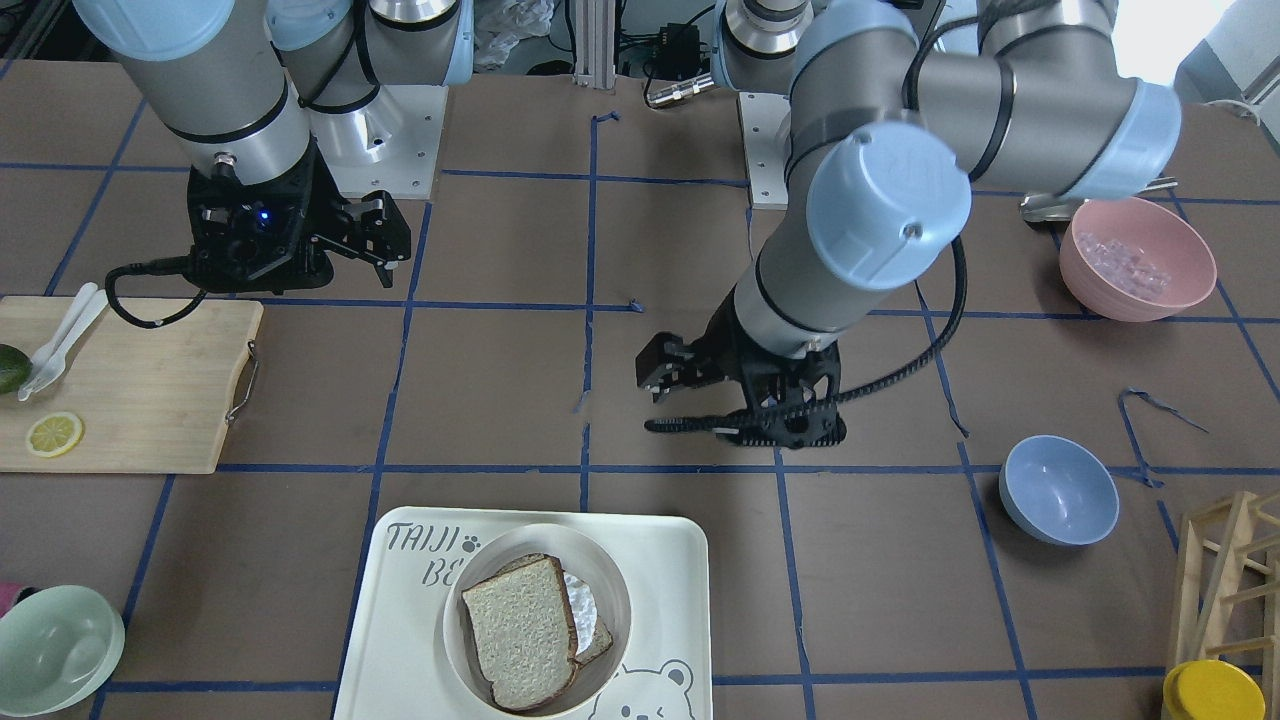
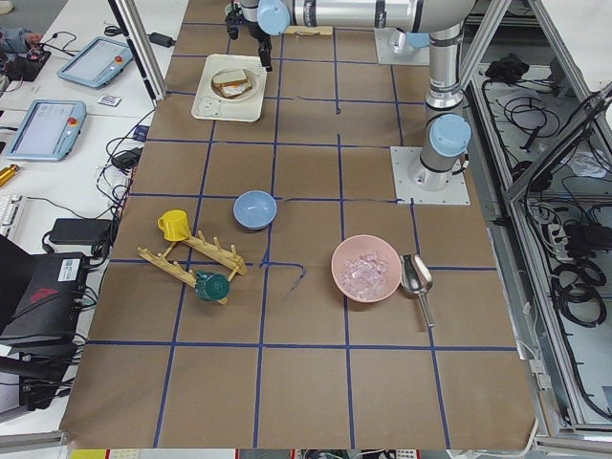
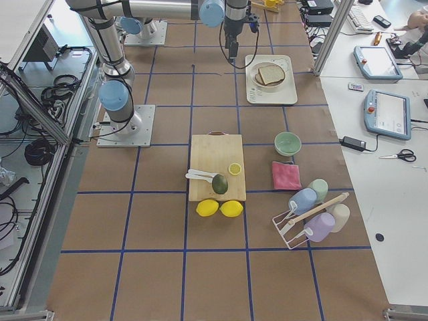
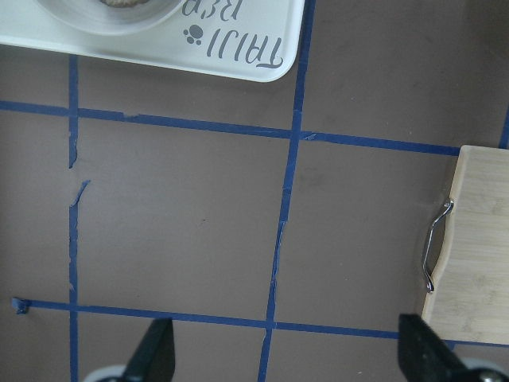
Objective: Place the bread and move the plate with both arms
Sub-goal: 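Open the left gripper and raise it away from the plate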
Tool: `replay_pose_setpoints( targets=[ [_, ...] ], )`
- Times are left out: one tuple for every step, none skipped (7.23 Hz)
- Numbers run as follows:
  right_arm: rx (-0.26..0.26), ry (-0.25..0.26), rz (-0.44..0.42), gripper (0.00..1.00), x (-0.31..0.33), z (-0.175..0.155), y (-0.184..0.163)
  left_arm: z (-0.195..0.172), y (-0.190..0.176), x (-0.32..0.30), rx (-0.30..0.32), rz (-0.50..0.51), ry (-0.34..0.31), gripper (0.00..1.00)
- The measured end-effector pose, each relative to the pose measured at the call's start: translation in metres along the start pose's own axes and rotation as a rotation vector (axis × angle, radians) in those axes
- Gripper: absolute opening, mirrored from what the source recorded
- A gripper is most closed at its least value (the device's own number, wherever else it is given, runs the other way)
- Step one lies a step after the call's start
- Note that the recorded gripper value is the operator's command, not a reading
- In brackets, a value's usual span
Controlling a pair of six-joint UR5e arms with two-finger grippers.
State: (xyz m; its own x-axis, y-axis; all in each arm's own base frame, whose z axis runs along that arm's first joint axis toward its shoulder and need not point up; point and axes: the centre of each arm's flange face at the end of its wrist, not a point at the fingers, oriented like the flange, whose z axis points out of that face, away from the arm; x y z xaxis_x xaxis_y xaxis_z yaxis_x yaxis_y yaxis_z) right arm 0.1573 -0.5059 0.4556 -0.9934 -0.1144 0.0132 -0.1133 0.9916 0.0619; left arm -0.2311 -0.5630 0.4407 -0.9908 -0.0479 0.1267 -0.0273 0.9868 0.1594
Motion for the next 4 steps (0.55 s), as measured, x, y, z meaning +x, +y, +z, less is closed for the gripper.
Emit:
replay_pose_setpoints(
  targets=[
    [0.014,-0.001,0.001,1.00,0.001,-0.002,-0.003,-0.026,0.032,-0.002,-0.007,0.015,-0.014,1.00],
    [0.033,0.000,0.005,1.00,0.002,-0.003,-0.006,-0.049,0.056,-0.005,0.014,0.034,-0.028,1.00],
    [0.061,0.005,0.009,1.00,0.003,-0.005,-0.010,-0.064,0.070,-0.009,0.043,0.046,-0.054,1.00],
    [0.087,0.014,0.010,1.00,0.004,-0.006,-0.012,-0.073,0.076,-0.014,0.074,0.051,-0.076,1.00]
  ],
)
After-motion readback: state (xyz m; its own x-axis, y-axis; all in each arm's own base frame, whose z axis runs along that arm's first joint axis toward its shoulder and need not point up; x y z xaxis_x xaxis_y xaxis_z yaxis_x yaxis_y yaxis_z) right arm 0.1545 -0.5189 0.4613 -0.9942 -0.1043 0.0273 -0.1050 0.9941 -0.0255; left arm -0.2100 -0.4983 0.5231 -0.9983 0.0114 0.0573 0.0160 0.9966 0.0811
